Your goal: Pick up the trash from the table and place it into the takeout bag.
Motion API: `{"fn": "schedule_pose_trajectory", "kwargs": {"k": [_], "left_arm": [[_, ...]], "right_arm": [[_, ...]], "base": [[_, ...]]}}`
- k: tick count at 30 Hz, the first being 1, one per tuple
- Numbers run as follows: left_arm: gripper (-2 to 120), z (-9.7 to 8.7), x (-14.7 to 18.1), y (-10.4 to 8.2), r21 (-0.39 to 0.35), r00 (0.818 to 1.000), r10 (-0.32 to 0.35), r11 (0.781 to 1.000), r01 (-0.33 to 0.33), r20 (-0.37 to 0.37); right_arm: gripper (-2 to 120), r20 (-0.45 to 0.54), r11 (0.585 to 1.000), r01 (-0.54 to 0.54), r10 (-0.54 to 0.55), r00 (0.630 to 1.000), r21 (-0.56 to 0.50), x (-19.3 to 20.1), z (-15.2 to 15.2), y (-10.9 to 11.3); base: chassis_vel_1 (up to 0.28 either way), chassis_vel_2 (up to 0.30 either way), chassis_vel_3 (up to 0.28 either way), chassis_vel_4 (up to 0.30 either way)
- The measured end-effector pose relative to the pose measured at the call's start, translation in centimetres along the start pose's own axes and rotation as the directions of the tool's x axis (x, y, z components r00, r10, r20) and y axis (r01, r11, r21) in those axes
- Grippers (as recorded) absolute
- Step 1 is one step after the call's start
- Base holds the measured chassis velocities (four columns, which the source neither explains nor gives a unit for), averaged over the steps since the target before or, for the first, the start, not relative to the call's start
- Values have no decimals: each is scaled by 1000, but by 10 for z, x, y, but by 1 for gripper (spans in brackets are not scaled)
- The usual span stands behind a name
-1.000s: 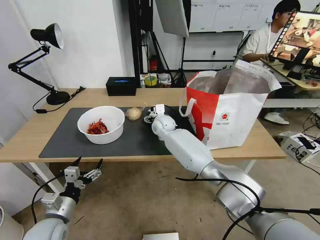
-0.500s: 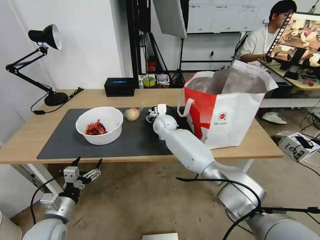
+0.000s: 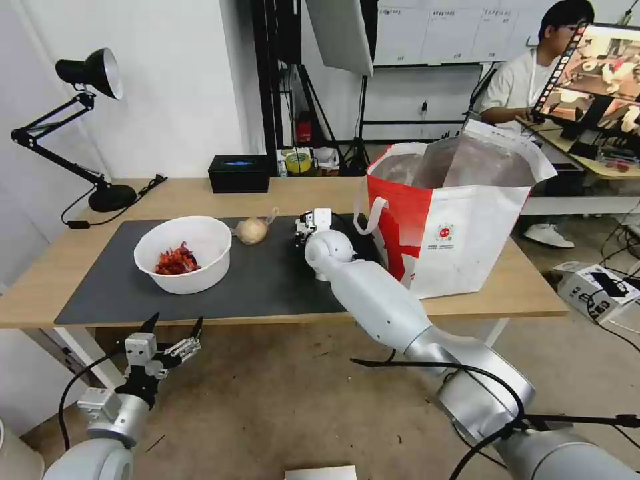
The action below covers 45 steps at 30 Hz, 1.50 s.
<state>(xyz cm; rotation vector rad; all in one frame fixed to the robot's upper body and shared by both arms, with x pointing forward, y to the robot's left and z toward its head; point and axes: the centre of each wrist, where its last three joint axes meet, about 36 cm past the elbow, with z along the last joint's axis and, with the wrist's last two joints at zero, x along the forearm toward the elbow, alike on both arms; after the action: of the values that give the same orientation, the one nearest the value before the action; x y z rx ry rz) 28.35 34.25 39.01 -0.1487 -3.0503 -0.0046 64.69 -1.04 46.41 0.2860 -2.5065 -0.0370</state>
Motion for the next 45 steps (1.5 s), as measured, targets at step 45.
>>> {"fn": "schedule_pose_trajectory", "kwargs": {"k": [45], "left_arm": [[100, -5, 6, -11, -1, 1000, 18, 1000, -18, -3]], "right_arm": [[5, 567, 979, -190, 201, 799, -79, 252, -54, -192]], "base": [[0, 0, 0, 0]]}}
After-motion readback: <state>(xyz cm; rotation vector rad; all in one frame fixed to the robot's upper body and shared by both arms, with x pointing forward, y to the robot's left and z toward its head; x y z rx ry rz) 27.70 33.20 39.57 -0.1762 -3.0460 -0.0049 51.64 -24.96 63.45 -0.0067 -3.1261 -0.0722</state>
